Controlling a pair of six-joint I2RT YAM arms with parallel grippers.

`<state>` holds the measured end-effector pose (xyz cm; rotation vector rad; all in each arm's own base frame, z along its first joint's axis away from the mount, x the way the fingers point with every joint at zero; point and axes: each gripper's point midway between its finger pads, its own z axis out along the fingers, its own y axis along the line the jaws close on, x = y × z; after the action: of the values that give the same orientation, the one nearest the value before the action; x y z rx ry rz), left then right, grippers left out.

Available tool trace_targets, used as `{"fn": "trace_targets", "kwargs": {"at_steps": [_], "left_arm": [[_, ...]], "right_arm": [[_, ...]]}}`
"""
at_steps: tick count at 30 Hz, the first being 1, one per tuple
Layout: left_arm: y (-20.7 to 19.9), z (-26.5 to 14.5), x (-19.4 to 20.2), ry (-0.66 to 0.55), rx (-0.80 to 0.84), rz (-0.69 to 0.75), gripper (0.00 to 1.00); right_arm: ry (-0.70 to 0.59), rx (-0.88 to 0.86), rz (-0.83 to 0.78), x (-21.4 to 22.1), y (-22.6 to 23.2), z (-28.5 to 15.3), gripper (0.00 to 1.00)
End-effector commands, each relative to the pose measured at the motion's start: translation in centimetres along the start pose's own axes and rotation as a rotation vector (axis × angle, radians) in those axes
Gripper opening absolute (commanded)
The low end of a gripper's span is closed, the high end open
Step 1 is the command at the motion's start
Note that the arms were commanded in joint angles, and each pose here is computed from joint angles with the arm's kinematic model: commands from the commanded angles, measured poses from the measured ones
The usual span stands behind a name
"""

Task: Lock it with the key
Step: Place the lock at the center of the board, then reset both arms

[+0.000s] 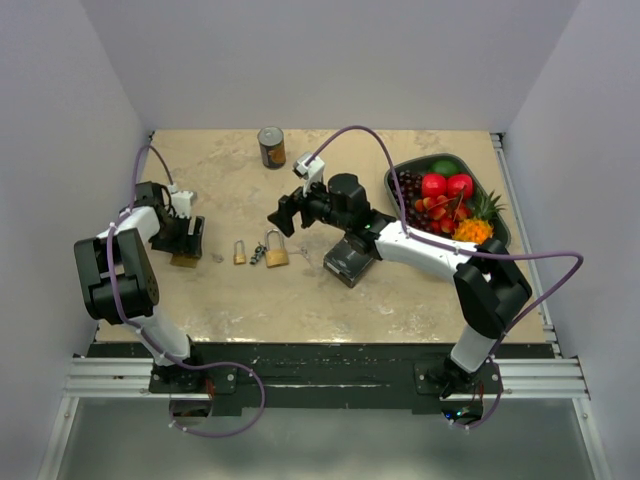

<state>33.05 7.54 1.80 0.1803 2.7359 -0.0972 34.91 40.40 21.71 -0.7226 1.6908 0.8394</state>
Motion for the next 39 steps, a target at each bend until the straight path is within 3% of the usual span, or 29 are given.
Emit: {"fn": "trace_targets", "kwargs": {"at_steps": [1, 6, 7, 14, 20, 23, 28, 30, 36, 39], "left_arm": [[-0.3, -1.2, -0.7, -0.031, 0.012, -0.015, 0.83], [0.9, -4.7, -5.2, -0.160, -0.038, 0.036, 0.89], [1.4, -6.3, -7.1, -0.215, -0.061, 0.058, 0.99], [1.7, -12.3, -13.9, -0.403, -0.084, 0.124, 0.99], [0.0, -15.7, -18.8, -0.548, -0.069, 0.179, 0.99], [-2.8, -16.0, -20.5, -0.588, -0.109, 0.248, 0.99], [-10.1, -15.6, -22.4, -0.625, 0.003, 0.310, 0.99], [-13.1, -15.3, -22.8, -0.644, 0.042, 0.344, 0.99], [-21.2, -11.6, -19.4, -0.601, 0.073, 0.484, 0.99], [-23.0, -10.6, -18.0, -0.577, 0.137, 0.478, 0.99]], "right_arm": [[-0.079, -0.008, -0.020, -3.6, 0.3, -1.0, 0.99], [-0.087, 0.014, -0.018, -4.1, -0.5, -1.4, 0.99], [-0.089, 0.023, -0.016, -4.2, -0.9, -1.5, 0.99], [-0.127, 0.095, -0.031, -6.7, -4.0, -3.4, 0.99], [-0.180, 0.235, -0.041, -9.7, -9.3, -8.1, 0.99], [-0.179, 0.319, -0.052, -10.4, -11.7, -10.9, 0.99], [-0.170, 0.472, -0.033, -10.1, -15.7, -16.6, 0.99], [-0.130, 0.518, -0.019, -8.1, -16.6, -18.1, 0.99], [-0.106, 0.550, 0.022, -4.5, -16.3, -21.9, 0.99], [-0.094, 0.523, 0.027, -3.2, -15.1, -22.4, 0.99]]}}
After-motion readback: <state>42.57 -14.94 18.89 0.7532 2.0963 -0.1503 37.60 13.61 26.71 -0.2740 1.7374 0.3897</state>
